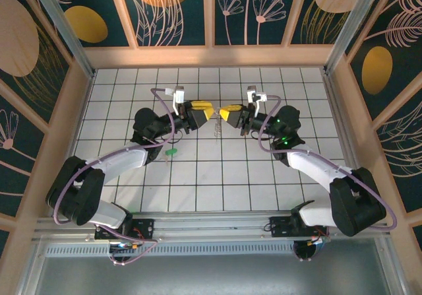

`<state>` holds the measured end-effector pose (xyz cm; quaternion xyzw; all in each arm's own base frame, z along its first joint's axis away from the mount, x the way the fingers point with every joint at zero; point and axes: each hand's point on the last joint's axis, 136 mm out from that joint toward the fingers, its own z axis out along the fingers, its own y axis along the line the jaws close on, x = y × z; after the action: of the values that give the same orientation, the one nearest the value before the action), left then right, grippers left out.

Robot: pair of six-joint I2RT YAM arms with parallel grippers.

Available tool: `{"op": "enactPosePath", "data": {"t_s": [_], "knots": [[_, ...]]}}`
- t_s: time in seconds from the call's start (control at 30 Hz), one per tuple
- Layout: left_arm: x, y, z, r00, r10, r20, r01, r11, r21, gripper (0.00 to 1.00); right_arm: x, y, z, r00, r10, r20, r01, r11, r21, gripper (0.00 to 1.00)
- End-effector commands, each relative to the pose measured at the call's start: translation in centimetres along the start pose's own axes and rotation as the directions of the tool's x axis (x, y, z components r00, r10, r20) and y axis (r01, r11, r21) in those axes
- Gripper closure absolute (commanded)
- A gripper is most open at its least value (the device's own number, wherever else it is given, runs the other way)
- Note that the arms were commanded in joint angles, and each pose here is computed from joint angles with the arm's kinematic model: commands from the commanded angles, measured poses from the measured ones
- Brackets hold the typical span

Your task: Put the keys on the keyring

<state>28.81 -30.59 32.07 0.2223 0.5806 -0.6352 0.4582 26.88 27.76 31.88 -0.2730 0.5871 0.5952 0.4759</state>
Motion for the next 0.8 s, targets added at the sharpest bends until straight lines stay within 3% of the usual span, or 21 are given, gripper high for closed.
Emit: {"op": "enactPosePath", "data": {"t_s": [0.0,0.53,0.77], "knots": [[-0.12,-0.92,0.46,1.0,0.024,-0.006,-0.024,0.998,0.052,0.62,-2.19,2.24,0.41,0.996,-0.081,0.041,0.083,0.995,-0.063,1.0],[-0.03,-1.61,1.02,0.999,0.031,-0.022,-0.029,0.995,0.094,0.63,-1.66,1.78,1.11,0.997,-0.066,0.026,0.068,0.995,-0.069,1.0],[-0.23,-1.63,1.0,0.999,0.039,-0.01,-0.038,0.995,0.088,0.72,-1.33,1.56,1.07,0.998,-0.061,0.02,0.062,0.996,-0.061,1.0]]}}
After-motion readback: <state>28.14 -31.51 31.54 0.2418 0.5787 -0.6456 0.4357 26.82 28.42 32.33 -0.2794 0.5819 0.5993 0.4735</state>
